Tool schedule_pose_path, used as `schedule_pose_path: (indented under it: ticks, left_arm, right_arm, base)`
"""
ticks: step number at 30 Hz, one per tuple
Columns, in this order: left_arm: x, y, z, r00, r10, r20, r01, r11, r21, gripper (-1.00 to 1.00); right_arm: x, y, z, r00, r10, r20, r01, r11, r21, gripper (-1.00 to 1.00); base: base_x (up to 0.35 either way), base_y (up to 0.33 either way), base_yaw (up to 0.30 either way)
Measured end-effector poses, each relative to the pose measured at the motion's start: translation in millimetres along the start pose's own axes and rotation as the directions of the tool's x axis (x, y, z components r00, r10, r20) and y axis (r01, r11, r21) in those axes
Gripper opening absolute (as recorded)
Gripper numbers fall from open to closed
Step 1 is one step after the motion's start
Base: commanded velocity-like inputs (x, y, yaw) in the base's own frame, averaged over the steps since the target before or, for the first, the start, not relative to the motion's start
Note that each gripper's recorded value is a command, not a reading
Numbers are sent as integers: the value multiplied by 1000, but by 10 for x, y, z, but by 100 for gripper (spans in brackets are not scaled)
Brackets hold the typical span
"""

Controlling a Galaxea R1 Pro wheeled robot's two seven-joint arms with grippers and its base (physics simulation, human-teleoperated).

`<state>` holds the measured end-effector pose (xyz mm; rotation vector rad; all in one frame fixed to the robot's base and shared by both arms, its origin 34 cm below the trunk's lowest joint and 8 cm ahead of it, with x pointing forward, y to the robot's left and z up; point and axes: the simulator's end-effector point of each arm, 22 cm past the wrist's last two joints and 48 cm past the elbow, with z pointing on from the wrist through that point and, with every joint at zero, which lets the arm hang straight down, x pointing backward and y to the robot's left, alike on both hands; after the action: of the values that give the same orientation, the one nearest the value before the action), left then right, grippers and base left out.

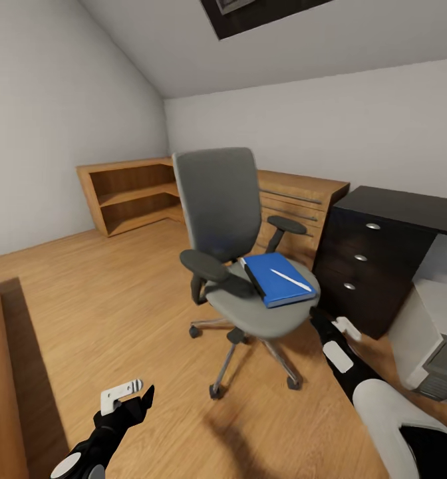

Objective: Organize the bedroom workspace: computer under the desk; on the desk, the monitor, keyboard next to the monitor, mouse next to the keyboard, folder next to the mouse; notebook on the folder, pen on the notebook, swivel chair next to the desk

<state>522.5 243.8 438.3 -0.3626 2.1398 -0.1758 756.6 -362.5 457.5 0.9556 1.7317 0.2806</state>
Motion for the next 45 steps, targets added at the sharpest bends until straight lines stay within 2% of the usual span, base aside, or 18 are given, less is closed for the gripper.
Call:
schedule_pose_path:
  ticks: [3,9,23,28,34,39,42,45]
  left_arm:
    - [-1,0,0,1000,0,0,0,1000,0,100]
    - [0,0,0,1000,0,0,0,1000,0,100]
    - [1,0,1,1000,0,-1,0,1000,0,100]
    - [5,-2,3,1000,-1,-2,1,1000,0,100]
    - [4,-3,2,1000,-1,-1,1,1000,1,100]
    - [3,-2,2,1000,-1,-1,1,1000,0,100]
    - [4,-2,2,1000,-1,-1,1,1000,0,100]
    - [3,-3,2,1000,-1,-1,1,1000,0,100]
  right_arm:
    - [242,225,-51,998,-1,-69,-5,996,-86,100]
    - [499,327,-173,994,6,-107,-25,983,-182,100]
    - [650,466,-238,992,14,-124,-41,976,-212,100]
    - [832,372,-267,987,6,-158,-37,981,-192,100]
    - [900,431,-293,986,10,-167,-43,979,-198,100]
    - [1034,602,-359,983,16,-185,-60,970,-237,100]
    - [1285,635,-536,975,-5,-221,-66,947,-314,100]
    - [1305,643,-555,975,-8,-224,-67,944,-324,100]
  base:
    - [0,0,0]
    - [0,0,0]
    - [-10,7,0]
    - [-214,129,0]
    - [-90,56,0]
    - [-9,6,0]
    - [0,0,0]
    - [0,0,0]
